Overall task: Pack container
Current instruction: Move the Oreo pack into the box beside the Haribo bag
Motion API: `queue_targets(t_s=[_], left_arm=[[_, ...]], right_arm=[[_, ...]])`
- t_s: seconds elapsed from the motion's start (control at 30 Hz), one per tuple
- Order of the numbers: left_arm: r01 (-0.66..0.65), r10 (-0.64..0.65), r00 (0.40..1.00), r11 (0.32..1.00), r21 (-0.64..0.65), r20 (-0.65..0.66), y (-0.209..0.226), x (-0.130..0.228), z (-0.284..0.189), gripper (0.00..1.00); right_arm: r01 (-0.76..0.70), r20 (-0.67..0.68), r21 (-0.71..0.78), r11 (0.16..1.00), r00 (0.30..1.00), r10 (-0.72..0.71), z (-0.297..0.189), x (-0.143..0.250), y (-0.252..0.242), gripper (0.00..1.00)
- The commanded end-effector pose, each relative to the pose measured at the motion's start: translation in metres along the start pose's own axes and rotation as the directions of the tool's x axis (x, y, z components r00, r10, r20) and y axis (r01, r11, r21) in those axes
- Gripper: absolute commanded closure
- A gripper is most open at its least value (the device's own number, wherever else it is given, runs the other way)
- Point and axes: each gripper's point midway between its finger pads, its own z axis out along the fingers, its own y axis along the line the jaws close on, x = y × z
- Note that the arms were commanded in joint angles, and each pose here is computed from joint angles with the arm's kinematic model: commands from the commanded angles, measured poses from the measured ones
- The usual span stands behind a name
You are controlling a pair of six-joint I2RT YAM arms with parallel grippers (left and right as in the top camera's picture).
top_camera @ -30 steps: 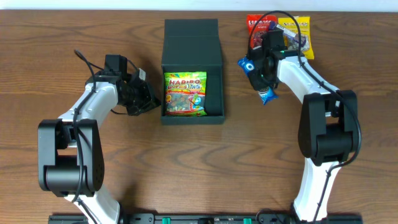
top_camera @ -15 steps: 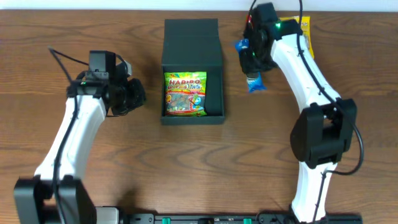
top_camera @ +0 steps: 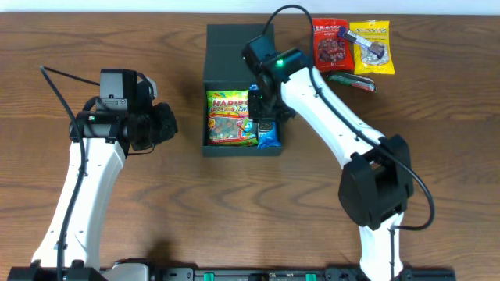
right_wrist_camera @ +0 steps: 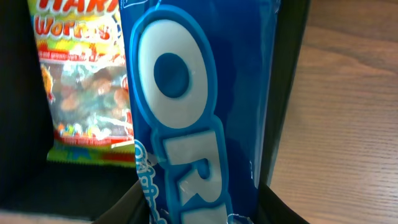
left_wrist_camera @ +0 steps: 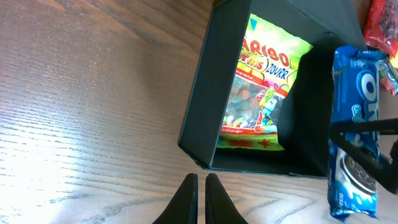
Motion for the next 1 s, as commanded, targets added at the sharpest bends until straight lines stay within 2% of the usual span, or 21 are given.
queue_targets(t_s=[0.0, 0.2, 0.27, 0.3, 0.4, 0.5, 0.53, 0.73, 0.87, 0.9, 0.93, 0.97], left_arm=[[-0.034, 0.034, 0.999, 0.999, 0.001, 0.025, -0.004, -0.005, -0.007, 0.93], [-0.048, 0.048, 0.999, 0.999, 0.000, 0.025, -0.004, -0.005, -0.007, 0.93], [-0.049, 0.049, 0.998, 0.999, 0.000, 0.026, -0.004, -0.005, -0.007, 0.93], [-0.049, 0.049, 0.998, 0.999, 0.000, 0.026, -0.004, -0.005, -0.007, 0.93], [-0.054, 0.054, 0.998, 0.999, 0.001, 0.029, -0.004, -0.006, -0.007, 0.92], [-0.055, 0.055, 0.998, 0.998, 0.002, 0.033, -0.005, -0.007, -0.007, 0.91], [-0.056, 0.056, 0.998, 0.998, 0.002, 0.034, -0.005, -0.007, -0.007, 0.91], [-0.060, 0.060, 0.998, 0.998, 0.003, 0.036, -0.005, -0.007, -0.007, 0.90], [-0.059, 0.059, 0.998, 0.998, -0.005, 0.038, -0.004, -0.008, -0.007, 0.90], [-0.059, 0.059, 0.998, 0.998, -0.005, 0.038, -0.004, -0.008, -0.007, 0.89], [-0.059, 0.059, 0.997, 0.998, -0.006, 0.039, -0.004, -0.008, -0.007, 0.89], [-0.059, 0.059, 0.997, 0.998, -0.009, 0.040, -0.003, -0.008, -0.007, 0.89]], right_arm=[[-0.075, 0.071, 0.034, 0.997, 0.995, 0.073, -0.006, -0.011, -0.005, 0.98], [-0.097, 0.093, 0.053, 0.994, 0.991, 0.091, -0.007, -0.015, -0.009, 0.98], [-0.096, 0.092, 0.054, 0.994, 0.992, 0.091, -0.007, -0.015, -0.009, 0.94], [-0.095, 0.092, 0.054, 0.994, 0.992, 0.090, -0.007, -0.014, -0.009, 0.87], [-0.089, 0.092, 0.054, 0.995, 0.992, 0.084, -0.007, -0.014, -0.009, 0.42], [-0.083, 0.092, 0.056, 0.995, 0.993, 0.078, -0.007, -0.015, -0.009, 0.17], [-0.084, 0.095, 0.058, 0.995, 0.992, 0.078, -0.007, -0.015, -0.010, 0.12], [-0.070, 0.117, 0.079, 0.994, 0.991, 0.061, -0.011, -0.019, -0.014, 0.13], [-0.090, 0.204, 0.106, 0.990, 0.977, 0.067, -0.032, -0.033, -0.024, 0.14], [-0.098, 0.231, 0.101, 0.990, 0.970, 0.072, -0.039, -0.038, -0.026, 0.16], [-0.094, 0.242, 0.093, 0.991, 0.968, 0.069, -0.043, -0.040, -0.026, 0.23], [-0.086, 0.251, 0.079, 0.993, 0.966, 0.063, -0.045, -0.044, -0.025, 0.36]])
